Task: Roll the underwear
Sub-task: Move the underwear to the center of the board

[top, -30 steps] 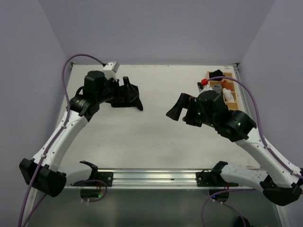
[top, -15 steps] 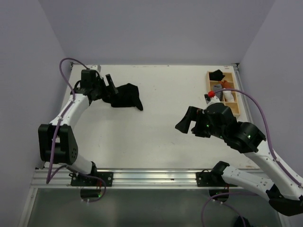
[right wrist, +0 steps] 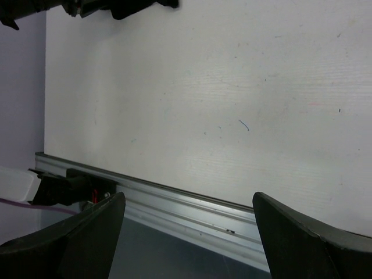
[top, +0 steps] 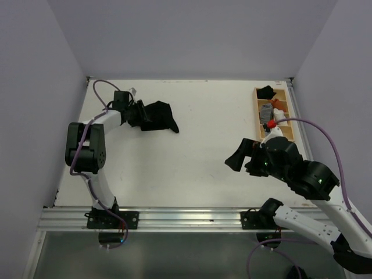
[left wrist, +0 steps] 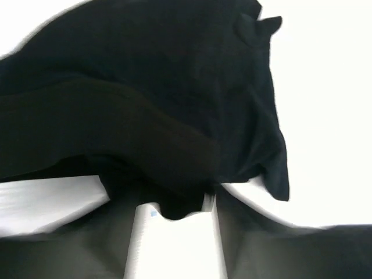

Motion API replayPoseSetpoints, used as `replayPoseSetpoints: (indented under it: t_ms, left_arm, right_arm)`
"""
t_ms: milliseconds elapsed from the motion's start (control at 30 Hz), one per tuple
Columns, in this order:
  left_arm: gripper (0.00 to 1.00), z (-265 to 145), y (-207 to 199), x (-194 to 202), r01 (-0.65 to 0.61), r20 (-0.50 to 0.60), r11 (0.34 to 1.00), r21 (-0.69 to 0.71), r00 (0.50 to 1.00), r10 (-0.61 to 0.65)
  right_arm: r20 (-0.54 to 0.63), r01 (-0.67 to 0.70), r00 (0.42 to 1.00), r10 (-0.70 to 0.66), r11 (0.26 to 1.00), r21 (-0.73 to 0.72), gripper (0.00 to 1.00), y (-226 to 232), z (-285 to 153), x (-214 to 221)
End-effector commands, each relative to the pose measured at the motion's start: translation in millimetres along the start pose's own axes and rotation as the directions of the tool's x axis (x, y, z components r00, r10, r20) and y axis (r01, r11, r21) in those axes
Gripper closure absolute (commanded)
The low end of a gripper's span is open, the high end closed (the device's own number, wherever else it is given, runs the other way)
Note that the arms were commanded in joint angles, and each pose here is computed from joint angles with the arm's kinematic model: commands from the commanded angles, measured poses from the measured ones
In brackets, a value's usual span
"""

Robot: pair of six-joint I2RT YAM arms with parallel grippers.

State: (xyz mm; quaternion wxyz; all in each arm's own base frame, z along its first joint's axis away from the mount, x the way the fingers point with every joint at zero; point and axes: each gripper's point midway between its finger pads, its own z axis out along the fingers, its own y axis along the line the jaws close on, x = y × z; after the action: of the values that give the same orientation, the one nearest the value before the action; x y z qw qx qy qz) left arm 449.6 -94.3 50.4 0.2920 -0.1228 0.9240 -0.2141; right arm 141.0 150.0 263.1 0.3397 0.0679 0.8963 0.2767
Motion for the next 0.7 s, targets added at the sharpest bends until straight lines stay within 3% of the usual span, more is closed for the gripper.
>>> replayPoseSetpoints:
  t_ms: [0,100,300,500,600,667]
  left_arm:
    - [0.61,6,-46,-12,-0.033,0.032,0.986,0.163,0.999,0.028]
    - [0.77,-2,-73,8,-0.061,0.014,0.975,0.212,0.998,0.059]
    - [0.92,-34,-138,87,-0.123,-0.073,0.938,0.325,0.985,0.155]
    - [1.0,-78,-165,162,-0.119,-0.134,0.914,0.389,0.974,0.184]
    - [0.81,-97,-156,167,-0.112,-0.111,0.928,0.354,0.981,0.161]
    - [0.57,-102,-150,157,-0.144,-0.06,0.939,0.312,0.983,0.171]
  right_arm:
    - [0.013,-0.007,1.0,0.007,0.999,0.035,0.04,-10,7,2]
    - [0.022,-0.012,1.0,0.011,0.999,0.03,0.04,-9,12,1]
    - [0.061,0.02,0.998,-0.023,0.999,0.043,0.04,-5,34,-8]
    - [-0.001,0.03,1.0,-0.03,0.992,0.125,0.05,9,86,-14]
    - [-0.037,0.011,0.999,-0.003,0.979,0.202,0.09,9,117,-14]
    - [-0.052,0.009,0.999,0.0,0.986,0.164,0.19,18,134,-19]
